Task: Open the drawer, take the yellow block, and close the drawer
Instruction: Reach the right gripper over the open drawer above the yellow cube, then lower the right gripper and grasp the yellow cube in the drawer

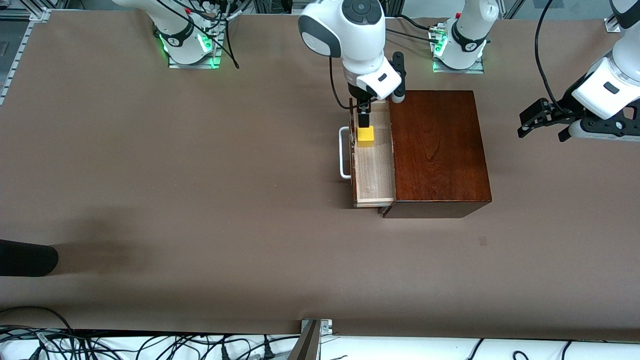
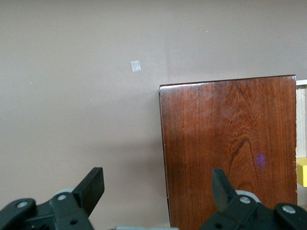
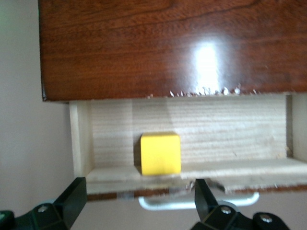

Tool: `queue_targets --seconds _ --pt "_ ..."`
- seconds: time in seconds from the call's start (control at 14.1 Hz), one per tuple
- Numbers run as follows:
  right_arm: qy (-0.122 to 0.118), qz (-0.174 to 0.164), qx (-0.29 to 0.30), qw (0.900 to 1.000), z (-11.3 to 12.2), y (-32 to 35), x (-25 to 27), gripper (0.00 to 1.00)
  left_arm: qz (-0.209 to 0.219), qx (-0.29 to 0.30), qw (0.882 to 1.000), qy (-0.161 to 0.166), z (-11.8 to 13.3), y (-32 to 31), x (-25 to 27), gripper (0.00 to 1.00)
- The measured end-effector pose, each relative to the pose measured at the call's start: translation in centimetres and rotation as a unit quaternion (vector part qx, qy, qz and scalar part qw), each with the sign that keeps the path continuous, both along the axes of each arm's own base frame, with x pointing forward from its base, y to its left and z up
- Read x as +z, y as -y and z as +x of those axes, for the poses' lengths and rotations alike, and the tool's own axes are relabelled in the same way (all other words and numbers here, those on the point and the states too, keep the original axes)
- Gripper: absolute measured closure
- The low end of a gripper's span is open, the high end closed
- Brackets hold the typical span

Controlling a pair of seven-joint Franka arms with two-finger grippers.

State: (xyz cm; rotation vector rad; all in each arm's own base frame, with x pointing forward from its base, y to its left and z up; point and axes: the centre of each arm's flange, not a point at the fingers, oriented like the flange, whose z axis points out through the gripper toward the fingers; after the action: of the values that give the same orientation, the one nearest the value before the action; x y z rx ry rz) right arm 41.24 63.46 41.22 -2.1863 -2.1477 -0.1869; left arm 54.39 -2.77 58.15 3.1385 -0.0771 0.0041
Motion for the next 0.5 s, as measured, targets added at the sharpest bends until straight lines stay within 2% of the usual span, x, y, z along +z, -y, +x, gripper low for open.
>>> queue_targets --seconds 0.5 --pt "0.011 -0.003 0.003 1.0 0.9 -1.0 -5.1 0.0 0.001 0.0 1.0 -0.011 0.0 0.0 -0.5 0.0"
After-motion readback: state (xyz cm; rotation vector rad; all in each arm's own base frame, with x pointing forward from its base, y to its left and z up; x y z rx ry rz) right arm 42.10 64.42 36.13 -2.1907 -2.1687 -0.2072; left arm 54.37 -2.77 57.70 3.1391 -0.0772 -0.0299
